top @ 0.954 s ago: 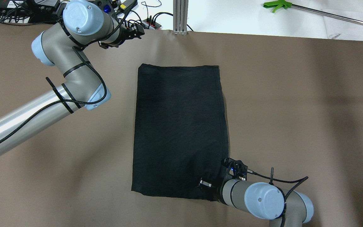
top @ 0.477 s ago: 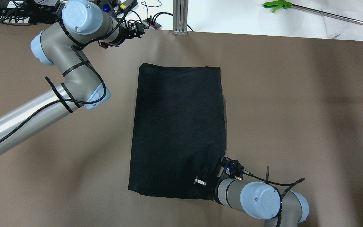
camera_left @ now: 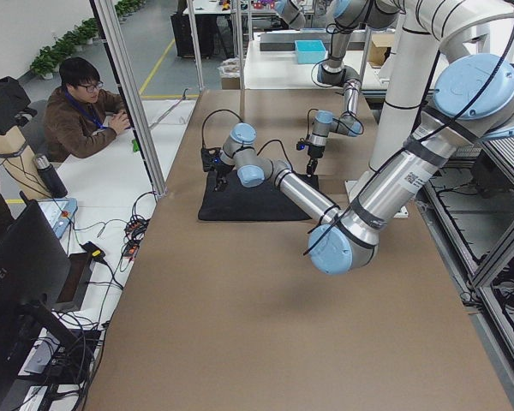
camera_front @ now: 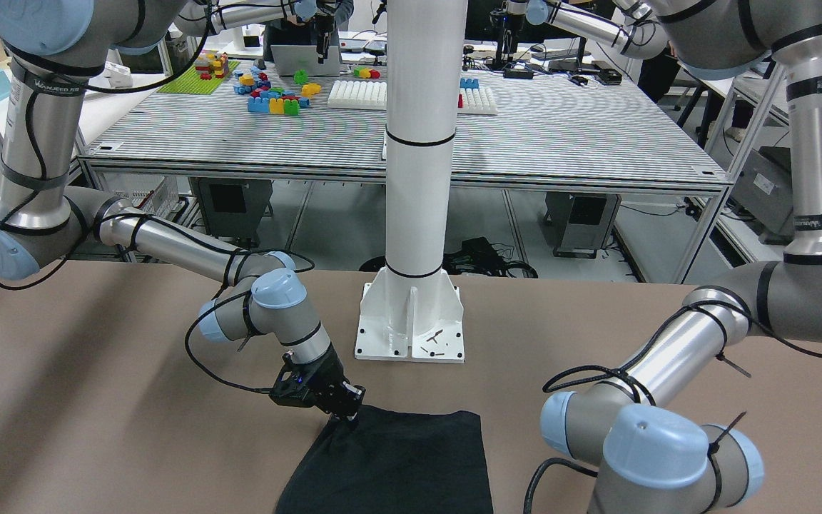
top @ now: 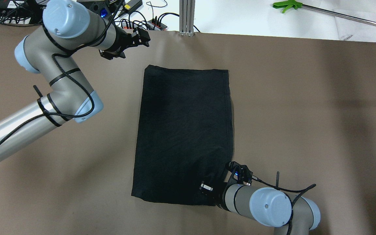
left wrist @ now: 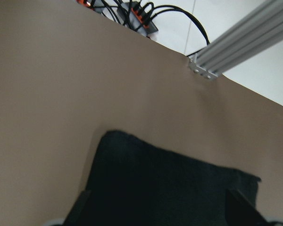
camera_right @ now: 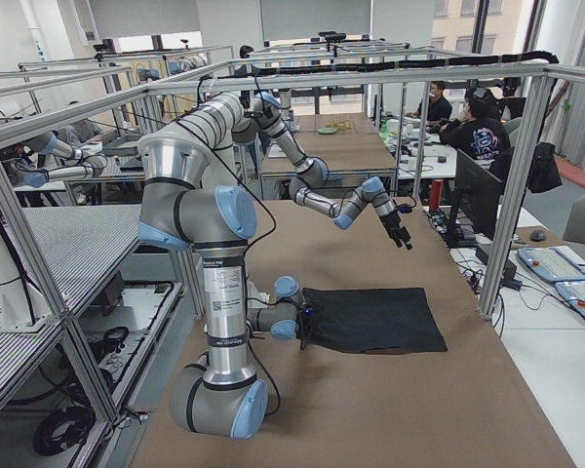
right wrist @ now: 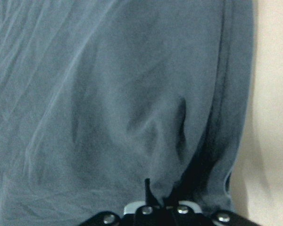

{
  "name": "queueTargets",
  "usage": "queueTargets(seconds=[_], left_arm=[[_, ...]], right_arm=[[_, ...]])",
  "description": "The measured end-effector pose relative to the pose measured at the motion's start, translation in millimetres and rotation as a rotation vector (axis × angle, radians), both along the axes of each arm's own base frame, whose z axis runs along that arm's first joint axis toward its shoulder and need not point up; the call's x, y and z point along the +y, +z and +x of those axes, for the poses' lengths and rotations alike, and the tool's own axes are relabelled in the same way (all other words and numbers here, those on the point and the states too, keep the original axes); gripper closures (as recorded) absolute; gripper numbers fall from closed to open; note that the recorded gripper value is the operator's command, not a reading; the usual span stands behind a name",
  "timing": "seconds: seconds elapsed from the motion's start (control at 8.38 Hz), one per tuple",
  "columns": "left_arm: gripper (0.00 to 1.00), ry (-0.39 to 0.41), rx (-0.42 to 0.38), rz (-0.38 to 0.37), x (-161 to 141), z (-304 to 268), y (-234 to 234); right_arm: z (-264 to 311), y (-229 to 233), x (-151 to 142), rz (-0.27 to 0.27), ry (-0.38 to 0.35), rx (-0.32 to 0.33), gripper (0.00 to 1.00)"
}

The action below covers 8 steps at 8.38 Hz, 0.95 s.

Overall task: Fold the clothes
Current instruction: 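Lower the left gripper to the shirt's near corner while the right gripper holds its corner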

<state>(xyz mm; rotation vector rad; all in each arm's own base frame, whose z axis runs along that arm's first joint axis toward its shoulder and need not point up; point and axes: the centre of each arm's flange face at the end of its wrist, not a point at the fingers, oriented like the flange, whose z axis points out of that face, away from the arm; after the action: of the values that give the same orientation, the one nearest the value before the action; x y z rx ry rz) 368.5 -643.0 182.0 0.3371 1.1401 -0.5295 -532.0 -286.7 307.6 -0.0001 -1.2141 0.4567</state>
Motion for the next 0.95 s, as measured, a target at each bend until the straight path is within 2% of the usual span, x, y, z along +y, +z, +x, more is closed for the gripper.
queueTargets(seconds=[0.24,0.36,0.72,0.95], left_arm=[[0.0,0.043,0.124,-0.069,65,3,-3],[0.0,0.047,0.153,-0.096,101,20,2],[0.0,0.026,0.17,-0.142,214,92,29],[0.0,0.025,0.163,-0.159,281,113,63]], right_arm=[[4,-4,-1,0.004,0.004,-0.009,1.0],[6,-6,-2,0.009,0.003,-0.011,1.0],[9,-11,-1,0.02,0.002,-0.02,1.0],[15,-19,-3,0.03,0.004,-0.035,1.0]])
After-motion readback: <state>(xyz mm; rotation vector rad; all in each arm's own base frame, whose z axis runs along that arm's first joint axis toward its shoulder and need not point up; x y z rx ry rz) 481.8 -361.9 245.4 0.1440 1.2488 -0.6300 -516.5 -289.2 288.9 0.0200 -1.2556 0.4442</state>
